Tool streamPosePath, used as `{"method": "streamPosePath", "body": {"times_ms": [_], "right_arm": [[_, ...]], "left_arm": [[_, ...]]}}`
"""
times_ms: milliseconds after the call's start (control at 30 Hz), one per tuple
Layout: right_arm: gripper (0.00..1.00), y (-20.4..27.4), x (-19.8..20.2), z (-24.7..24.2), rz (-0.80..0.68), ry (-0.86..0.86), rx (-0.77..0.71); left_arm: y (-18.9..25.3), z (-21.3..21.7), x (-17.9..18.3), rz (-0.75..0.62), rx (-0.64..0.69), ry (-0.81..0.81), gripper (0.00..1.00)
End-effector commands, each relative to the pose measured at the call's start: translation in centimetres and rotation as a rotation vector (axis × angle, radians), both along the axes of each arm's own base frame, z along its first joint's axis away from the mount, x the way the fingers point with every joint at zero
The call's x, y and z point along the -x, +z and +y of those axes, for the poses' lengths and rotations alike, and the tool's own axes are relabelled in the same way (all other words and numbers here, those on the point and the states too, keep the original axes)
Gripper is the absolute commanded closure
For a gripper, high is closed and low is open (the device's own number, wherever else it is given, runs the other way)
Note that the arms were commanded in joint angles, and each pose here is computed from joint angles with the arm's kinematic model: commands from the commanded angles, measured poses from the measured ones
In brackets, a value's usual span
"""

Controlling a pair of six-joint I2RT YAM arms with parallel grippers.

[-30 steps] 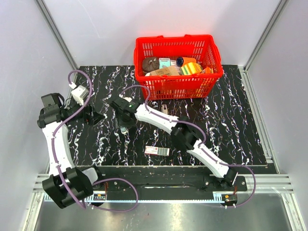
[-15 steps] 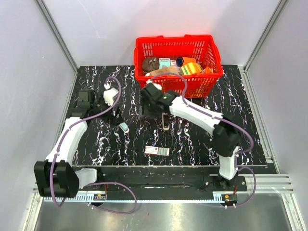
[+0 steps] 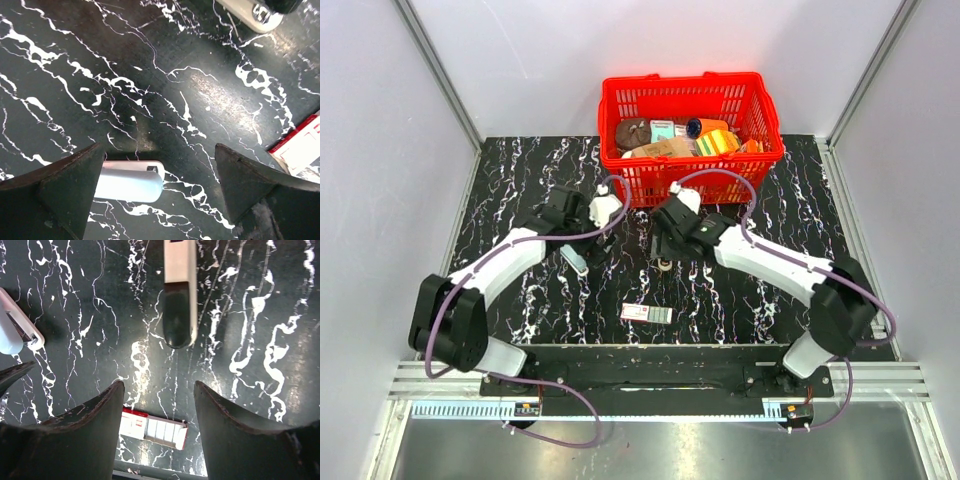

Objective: Unload the staples from the stapler

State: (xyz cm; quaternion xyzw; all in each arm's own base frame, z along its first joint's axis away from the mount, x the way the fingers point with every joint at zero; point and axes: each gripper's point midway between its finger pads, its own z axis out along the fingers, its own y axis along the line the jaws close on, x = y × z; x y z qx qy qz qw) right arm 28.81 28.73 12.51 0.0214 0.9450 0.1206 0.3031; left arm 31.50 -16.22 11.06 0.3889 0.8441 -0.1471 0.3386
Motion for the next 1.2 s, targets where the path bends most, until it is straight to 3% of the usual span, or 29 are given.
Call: {"method": "streamPosePath", "body": {"times_ms": [0,200,533,967,1167], "right_arm": [[0.36,4.1,-1.8,-2.5,-0.145,-0.098,-0.061],[0.35,4.1,-3.0,-5.2,-0.159,-0.146,-0.049],[0.35,1.5,-4.4,-4.4,-0.139,-0.12,0.005],[0.33,-1.2,-6.0,-2.3,-0.102,-0.092,0.02],[0.32,-2.8,-6.6,-1.9,-0.084,-0.092,0.098]], "left_arm": [[-2.8,1.1,-0.7,-0.01,-0.134,-0.003,0.05],[-4.8,4.1,-0.4,0.002,-0.288,0.053,0.22],[-6.6,7.6,1.3,-0.02,-0.459,0.022,0.32],[-5.2,11.5,2.4,-0.045,-0.527,0.03,0.31],[-0.9,10.1,1.5,-0.094,-0.416,0.106,0.13]]}}
